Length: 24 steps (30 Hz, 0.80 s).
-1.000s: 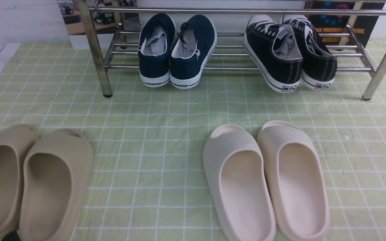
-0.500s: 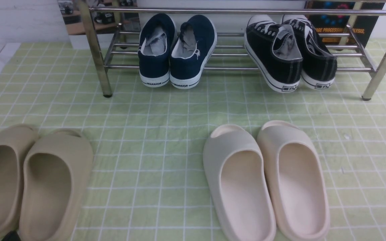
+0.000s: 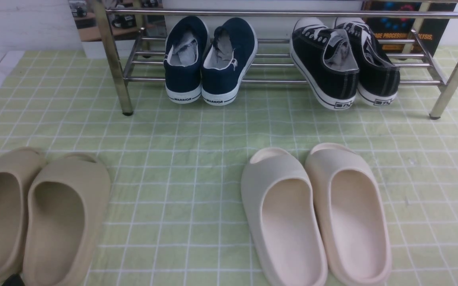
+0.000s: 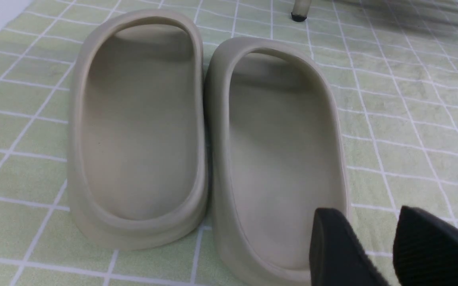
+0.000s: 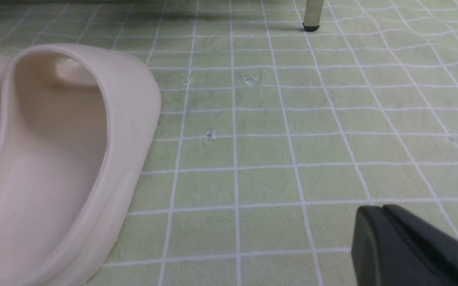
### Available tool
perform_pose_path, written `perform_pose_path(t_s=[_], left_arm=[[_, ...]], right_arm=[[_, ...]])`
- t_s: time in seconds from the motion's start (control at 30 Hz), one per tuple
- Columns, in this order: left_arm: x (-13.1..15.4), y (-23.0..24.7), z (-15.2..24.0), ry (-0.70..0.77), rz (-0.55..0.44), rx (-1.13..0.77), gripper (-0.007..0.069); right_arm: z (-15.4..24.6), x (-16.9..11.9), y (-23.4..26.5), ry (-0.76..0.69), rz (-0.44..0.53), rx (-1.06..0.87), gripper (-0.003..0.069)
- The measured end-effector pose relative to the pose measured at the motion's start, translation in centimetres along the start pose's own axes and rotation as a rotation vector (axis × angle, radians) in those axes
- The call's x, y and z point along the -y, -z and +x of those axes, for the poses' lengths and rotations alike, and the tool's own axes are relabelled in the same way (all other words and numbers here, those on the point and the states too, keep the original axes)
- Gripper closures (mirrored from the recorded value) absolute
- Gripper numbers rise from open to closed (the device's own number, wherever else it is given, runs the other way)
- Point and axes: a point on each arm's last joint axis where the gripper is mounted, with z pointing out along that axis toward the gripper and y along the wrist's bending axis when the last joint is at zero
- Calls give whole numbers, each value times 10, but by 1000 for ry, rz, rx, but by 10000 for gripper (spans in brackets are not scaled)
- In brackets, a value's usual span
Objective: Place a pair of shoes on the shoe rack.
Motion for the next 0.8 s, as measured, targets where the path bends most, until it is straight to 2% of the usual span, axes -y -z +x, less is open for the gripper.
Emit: perform_pose_path(t_s=[0.8], left_arm=[[0, 0, 0, 0, 0, 0, 387]], right_arm=[[0, 0, 0, 0, 0, 0, 630]])
